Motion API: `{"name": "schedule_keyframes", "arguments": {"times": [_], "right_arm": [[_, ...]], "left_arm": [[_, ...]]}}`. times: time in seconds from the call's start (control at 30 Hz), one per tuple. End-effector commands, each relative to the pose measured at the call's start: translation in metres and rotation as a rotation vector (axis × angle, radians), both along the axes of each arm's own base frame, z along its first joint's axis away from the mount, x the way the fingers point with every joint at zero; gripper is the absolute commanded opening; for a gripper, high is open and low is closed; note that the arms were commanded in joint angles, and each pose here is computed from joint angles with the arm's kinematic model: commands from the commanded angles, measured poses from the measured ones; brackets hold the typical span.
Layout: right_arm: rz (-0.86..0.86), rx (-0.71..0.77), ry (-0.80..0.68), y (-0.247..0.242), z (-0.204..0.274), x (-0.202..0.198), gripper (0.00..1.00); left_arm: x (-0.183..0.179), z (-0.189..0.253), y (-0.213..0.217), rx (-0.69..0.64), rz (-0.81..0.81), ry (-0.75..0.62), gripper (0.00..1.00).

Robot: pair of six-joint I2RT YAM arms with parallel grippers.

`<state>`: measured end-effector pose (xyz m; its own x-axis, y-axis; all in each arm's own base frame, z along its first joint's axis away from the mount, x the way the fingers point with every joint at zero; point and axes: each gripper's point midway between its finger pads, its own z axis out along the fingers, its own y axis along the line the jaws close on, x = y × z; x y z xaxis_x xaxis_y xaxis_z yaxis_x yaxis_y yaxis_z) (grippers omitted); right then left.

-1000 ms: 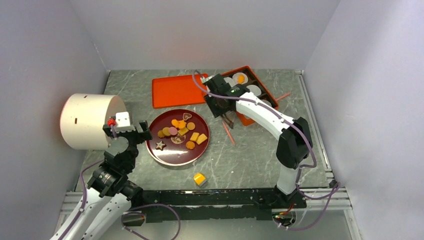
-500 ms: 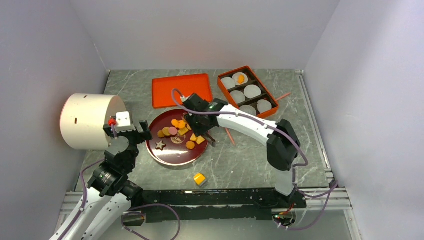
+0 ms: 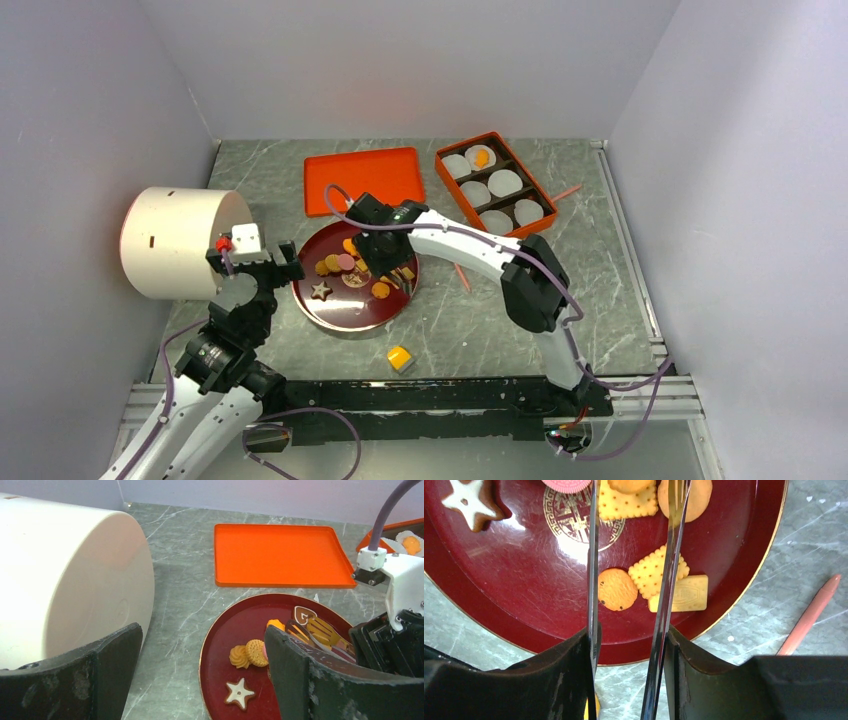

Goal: Pack the cookies

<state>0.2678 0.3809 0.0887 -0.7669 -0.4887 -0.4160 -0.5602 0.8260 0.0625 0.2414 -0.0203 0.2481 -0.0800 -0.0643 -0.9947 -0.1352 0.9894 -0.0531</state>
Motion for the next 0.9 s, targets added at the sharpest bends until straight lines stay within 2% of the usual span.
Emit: {"name": "schedule_keyframes", "arguments": {"times": [0.0,0.73,0.87], "right_arm": [[-0.002,0.034,-0.021,0.014,0.015,0.005,0.51],[0.026,-0.097,0.004,-0.001,0.009,-0.001,0.53],[0.029,-0.093,-0.002,0.001,0.009,0.002,0.50]], "left_arm": [[0.000,0.010,-0.002,-0.021,-0.010,-0.039,0.96],[0.000,0.010,-0.002,-0.019,-0.011,-0.042,0.96],[0.000,0.010,-0.002,-0.020,-0.010,-0.043,0.96]]}}
